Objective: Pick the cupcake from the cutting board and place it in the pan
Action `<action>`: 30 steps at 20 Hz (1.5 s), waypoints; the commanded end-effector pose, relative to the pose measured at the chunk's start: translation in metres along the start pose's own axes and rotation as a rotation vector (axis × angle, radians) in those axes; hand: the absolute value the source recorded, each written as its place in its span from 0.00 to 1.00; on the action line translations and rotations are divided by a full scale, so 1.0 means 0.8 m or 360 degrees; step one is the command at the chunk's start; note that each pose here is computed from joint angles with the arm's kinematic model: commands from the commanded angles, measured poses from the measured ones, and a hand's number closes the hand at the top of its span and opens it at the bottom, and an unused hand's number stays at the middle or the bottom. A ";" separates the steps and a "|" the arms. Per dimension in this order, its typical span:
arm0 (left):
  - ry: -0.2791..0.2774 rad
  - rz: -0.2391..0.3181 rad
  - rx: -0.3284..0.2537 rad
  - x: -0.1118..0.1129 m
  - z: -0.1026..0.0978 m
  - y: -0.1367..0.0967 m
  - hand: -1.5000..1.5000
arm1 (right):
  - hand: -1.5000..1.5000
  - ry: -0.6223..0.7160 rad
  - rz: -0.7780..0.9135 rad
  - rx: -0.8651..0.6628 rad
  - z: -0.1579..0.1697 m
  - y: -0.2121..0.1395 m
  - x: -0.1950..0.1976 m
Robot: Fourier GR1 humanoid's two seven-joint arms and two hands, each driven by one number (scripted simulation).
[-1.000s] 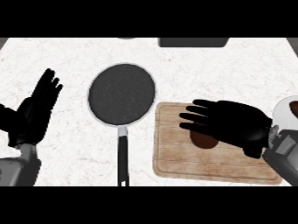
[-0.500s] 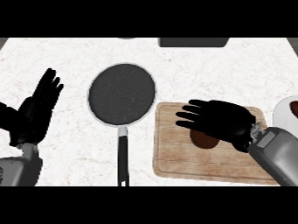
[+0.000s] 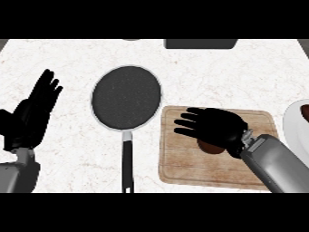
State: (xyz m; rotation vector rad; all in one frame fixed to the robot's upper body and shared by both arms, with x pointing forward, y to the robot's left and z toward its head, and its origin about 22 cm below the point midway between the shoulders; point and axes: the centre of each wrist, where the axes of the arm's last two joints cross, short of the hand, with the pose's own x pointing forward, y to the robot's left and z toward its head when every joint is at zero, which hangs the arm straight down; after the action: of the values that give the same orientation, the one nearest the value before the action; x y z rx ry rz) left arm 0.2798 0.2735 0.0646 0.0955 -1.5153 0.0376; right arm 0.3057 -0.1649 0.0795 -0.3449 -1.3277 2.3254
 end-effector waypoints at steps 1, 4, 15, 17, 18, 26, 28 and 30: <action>0.0017 0.0039 0.0014 -0.005 -0.005 -0.014 0.50 | 0.00 -0.0030 -0.0037 0.0023 -0.027 0.000 0.019; 0.0024 -0.0007 0.0016 0.005 0.008 0.003 0.50 | 0.00 -0.0031 -0.0059 0.0041 -0.014 0.034 0.015; 0.0006 0.0025 0.0014 -0.015 0.012 -0.016 0.50 | 1.00 -0.0227 -0.0015 -0.0037 -0.047 0.025 0.013; 0.0010 -0.0011 -0.0017 0.012 0.009 0.002 0.50 | 1.00 -0.0239 -0.0057 -0.0021 -0.031 0.046 -0.002; -0.0016 -0.0005 0.0017 0.023 0.008 -0.002 0.50 | 1.00 -0.0239 -0.0058 -0.0049 -0.048 0.022 0.003; 0.0005 -0.0015 0.0006 -0.004 -0.004 -0.004 0.50 | 1.00 0.0138 -0.0305 -0.0367 -0.088 -0.023 0.061; -0.0011 -0.0020 -0.0014 0.001 -0.002 -0.006 0.50 | 1.00 0.0385 -0.0407 -0.0367 -0.087 -0.017 0.054; 0.0009 -0.0017 -0.0004 -0.005 0.001 -0.002 0.50 | 1.00 0.0556 -0.0470 -0.0361 -0.086 -0.001 0.053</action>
State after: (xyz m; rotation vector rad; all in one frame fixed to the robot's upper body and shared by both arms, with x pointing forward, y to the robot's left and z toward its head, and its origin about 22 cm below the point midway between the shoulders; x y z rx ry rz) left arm 0.2801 0.2710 0.0613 0.0980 -1.5124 0.0305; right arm 0.3038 -0.1021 0.0523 -0.4362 -1.4654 1.9592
